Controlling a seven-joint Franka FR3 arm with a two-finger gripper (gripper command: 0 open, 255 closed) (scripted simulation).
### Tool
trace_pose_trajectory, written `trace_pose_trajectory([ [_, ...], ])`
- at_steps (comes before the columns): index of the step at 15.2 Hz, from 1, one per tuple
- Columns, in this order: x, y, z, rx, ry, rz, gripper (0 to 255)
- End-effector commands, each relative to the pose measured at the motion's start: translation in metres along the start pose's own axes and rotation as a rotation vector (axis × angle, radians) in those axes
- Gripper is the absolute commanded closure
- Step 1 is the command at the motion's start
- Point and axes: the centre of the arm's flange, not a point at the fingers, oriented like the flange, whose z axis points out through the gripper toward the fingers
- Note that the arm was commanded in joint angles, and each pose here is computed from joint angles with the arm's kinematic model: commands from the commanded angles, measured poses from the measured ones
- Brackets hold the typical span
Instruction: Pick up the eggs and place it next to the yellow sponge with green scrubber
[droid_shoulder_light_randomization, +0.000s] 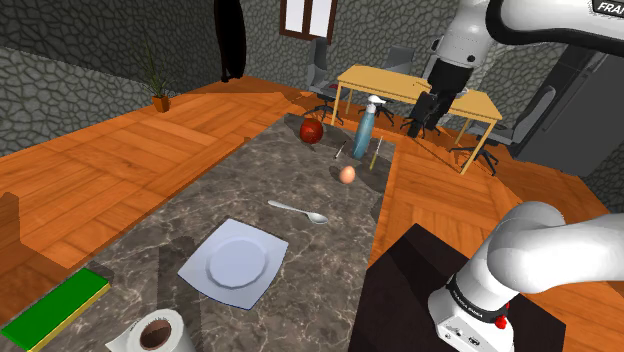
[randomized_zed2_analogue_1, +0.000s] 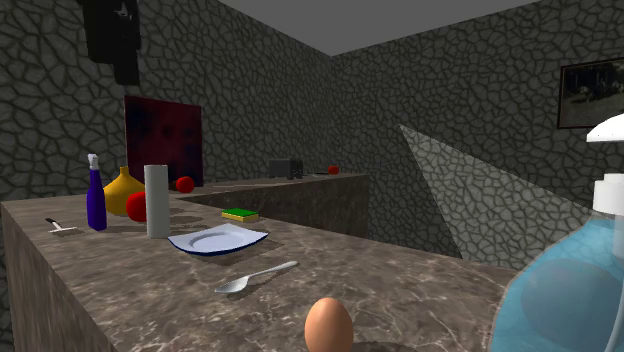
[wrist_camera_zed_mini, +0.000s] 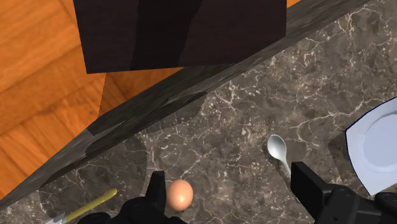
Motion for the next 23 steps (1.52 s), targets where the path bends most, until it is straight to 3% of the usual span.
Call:
trace_pose_trajectory([
  [1, 0.000, 0.000, 0.000, 0.000, 0.000, 0.000, 0],
  [23, 0.189, 0.097, 0.222, 0.215, -0.060, 0.013, 0],
])
